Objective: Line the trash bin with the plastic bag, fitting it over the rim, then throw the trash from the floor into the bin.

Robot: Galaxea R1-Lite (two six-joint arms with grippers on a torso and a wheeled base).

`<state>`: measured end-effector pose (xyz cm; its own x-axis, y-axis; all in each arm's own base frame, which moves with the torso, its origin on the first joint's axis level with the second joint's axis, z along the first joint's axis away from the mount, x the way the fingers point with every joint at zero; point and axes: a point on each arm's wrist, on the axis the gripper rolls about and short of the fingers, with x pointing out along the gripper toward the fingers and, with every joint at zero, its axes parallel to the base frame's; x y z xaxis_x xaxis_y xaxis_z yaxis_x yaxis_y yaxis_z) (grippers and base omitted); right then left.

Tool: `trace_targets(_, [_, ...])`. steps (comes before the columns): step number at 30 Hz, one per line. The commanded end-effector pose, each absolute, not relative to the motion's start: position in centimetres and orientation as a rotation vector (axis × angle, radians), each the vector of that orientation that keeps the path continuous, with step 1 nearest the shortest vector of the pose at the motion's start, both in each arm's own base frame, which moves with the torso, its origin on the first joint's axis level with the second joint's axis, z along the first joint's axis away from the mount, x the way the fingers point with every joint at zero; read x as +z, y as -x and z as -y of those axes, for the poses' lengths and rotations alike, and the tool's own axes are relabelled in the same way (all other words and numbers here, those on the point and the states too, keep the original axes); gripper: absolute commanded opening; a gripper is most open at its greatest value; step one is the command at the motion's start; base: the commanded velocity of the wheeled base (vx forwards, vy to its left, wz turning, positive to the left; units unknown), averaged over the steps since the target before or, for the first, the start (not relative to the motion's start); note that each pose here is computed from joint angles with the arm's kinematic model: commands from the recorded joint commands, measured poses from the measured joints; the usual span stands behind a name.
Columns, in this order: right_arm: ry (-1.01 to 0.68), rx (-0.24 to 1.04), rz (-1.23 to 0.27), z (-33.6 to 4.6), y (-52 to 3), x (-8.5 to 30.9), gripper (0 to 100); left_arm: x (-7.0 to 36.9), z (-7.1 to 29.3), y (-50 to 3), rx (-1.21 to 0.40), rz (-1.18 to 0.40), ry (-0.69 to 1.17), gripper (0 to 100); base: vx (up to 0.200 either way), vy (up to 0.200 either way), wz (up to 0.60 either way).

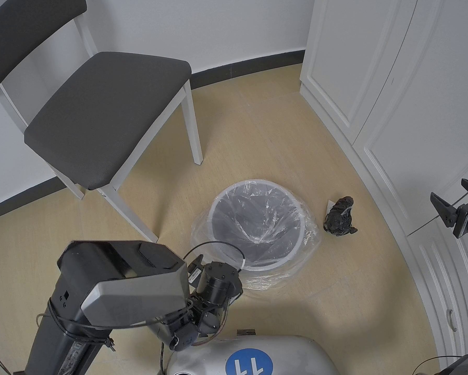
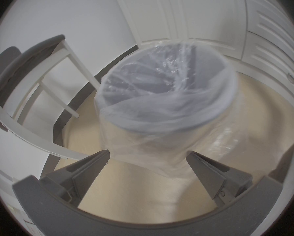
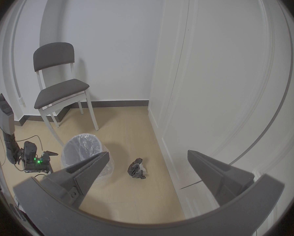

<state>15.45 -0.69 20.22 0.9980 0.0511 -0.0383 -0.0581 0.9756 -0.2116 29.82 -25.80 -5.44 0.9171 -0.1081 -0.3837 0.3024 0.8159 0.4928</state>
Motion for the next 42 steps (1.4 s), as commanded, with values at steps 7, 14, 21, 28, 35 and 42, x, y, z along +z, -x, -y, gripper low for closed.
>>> trace_targets(7, [0.208,0.063,-0.119,0.8,-17.4,18.8,100,-7.4,23.0,-35.1,-0.149,-0.415,-0.559,100,0.0,0.0,0.0])
trace_targets(14, [0.205,0.068,-0.168,0.9,-18.5,17.8,100,-6.7,22.7,-38.7,-0.164,-0.461,-0.549,100,0.0,0.0,0.0])
trace_targets(21, [0.198,0.088,-0.215,0.9,-19.3,16.9,100,-6.5,22.0,-38.2,-0.162,-0.468,-0.536,100,0.0,0.0,0.0])
trace_targets(28, [0.162,0.175,-0.35,0.6,-22.6,13.9,100,-4.1,22.0,-34.7,-0.186,-0.4,-0.459,100,0.0,0.0,0.0])
trace_targets(35, [0.09,0.192,-0.428,-2.2,-26.5,9.3,100,-2.1,21.1,-29.9,-0.225,-0.331,-0.422,100,0.0,0.0,0.0])
trace_targets(42, [0.155,0.111,-0.413,-5.6,-29.8,4.6,100,-0.6,19.5,-27.1,-0.231,-0.267,-0.386,100,0.0,0.0,0.0])
